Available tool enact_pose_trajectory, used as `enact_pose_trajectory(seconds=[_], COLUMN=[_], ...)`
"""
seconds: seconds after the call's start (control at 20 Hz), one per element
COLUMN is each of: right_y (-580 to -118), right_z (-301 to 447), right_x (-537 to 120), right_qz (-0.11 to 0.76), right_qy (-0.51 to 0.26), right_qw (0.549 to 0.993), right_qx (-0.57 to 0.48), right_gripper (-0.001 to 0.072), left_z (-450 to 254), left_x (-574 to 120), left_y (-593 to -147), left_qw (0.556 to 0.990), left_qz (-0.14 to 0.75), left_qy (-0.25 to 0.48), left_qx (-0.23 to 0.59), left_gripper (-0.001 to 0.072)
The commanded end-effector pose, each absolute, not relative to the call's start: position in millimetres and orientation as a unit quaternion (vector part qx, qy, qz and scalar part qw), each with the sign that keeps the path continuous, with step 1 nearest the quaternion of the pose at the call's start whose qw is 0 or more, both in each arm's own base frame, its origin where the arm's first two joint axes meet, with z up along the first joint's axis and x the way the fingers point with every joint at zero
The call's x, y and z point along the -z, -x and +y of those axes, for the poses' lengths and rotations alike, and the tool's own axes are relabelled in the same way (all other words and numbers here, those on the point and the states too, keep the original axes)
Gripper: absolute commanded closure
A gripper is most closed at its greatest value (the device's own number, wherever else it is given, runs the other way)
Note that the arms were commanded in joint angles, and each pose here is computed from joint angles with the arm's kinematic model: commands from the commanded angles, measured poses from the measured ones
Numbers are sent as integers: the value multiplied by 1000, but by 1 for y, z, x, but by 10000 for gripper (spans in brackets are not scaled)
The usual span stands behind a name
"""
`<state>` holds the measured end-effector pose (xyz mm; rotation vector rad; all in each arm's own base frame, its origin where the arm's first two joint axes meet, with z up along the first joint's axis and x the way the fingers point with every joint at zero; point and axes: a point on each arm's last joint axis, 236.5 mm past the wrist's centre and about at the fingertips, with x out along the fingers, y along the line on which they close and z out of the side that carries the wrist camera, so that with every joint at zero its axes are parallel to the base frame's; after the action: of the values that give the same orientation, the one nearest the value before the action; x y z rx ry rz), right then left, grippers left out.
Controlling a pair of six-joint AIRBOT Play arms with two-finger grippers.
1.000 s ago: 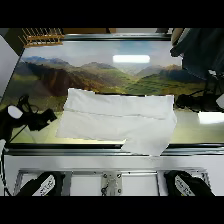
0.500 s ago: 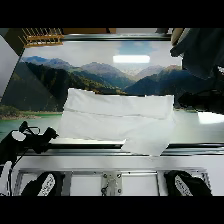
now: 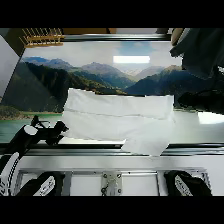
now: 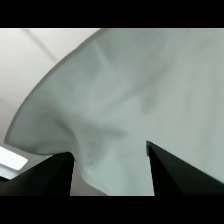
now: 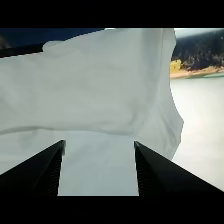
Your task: Fold the clothes and pants, and hang the long-sleeved shirts on hangers.
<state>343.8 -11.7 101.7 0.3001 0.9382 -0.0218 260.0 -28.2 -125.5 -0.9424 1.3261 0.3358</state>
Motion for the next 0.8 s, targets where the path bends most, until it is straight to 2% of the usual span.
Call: enact_pose_trajectory(seconds=[0.0,0.05,0.15,0.25,0.35,0.6,0.75], right_y=[-340,-337,-329,-311,-277,-177,-159], right_z=[-11,-10,-8,-11,-22,-18,8], right_x=[-99,-98,-93,-79,-48,57,87], right_qz=[459,465,483,517,568,674,684], right_qy=[-146,-146,-143,-139,-160,-287,-335], right_qw=[876,873,864,844,807,676,644], right_qx=[10,9,7,5,24,77,69], right_gripper=[244,244,243,243,243,242,242], left_z=[-39,-39,-38,-33,-27,-29,-30], left_x=[119,118,114,102,90,76,69], left_y=[-288,-294,-303,-307,-298,-262,-255], left_qw=[689,690,694,713,729,746,758], left_qz=[586,586,583,578,580,577,562], left_qy=[406,405,404,380,347,319,319], left_qx=[-129,-127,-124,-115,-107,-92,-87], left_gripper=[200,315,683,702,702,702,702])
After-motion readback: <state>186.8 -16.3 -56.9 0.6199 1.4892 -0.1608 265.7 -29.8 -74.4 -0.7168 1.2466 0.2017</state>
